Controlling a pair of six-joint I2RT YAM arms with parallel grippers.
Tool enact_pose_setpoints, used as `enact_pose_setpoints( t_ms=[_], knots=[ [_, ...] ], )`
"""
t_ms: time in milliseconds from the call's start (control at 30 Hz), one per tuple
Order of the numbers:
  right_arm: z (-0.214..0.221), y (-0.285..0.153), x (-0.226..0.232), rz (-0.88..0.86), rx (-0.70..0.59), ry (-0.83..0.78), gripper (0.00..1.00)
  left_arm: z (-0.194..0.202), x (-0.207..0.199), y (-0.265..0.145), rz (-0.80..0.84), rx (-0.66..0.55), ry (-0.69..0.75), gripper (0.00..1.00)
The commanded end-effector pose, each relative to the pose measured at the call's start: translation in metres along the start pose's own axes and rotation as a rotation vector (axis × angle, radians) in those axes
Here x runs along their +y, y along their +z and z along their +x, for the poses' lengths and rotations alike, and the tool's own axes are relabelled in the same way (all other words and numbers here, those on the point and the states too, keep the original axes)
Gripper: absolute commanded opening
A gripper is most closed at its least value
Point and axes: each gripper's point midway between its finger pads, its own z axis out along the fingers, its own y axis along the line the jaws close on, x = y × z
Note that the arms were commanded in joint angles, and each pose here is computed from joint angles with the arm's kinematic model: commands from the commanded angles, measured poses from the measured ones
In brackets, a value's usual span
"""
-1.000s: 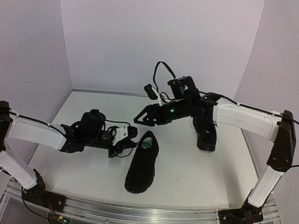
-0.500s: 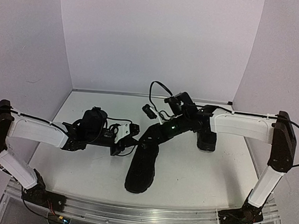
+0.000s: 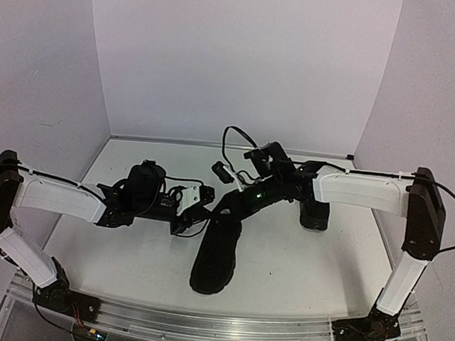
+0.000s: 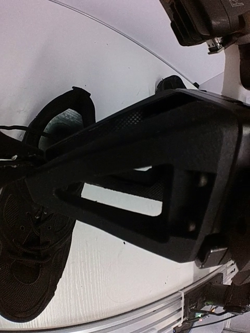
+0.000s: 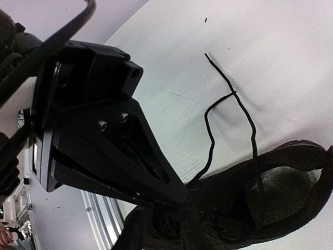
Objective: Tie the shoes
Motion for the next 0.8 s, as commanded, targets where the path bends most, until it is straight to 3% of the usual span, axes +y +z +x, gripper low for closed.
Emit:
enact_pose_setpoints(
  t_ms=[0,167,333,433,567,633,767],
  knots=[
    [-0.013,0.004,0.004,-0.005,-0.021,-0.027,0.03,-0.012,0.006,0.003,-0.001,-0.022,0.006,0.03],
    [-0.011,0.002,-0.003,0.038,-0.024,-0.011,0.0,0.003,0.021,-0.009,-0.077,0.066,-0.048,0.32],
    [-0.008,-0.002,-0.005,0.053,-0.027,0.002,0.0,0.032,0.064,-0.053,-0.205,0.202,-0.223,0.45],
    [-0.007,-0.002,-0.005,0.053,-0.024,0.005,0.0,0.074,0.081,-0.061,-0.235,0.423,-0.301,0.49],
    [-0.007,-0.001,-0.006,0.058,-0.025,0.012,0.0,0.128,0.081,-0.056,-0.126,0.69,-0.406,0.47],
    [-0.008,-0.002,-0.006,0.058,-0.027,0.018,0.0,0.144,0.083,-0.052,-0.1,0.743,-0.424,0.46],
    [-0.01,-0.004,-0.004,0.053,-0.034,0.022,0.0,0.141,0.088,-0.042,-0.007,0.718,-0.399,0.46]
  ],
)
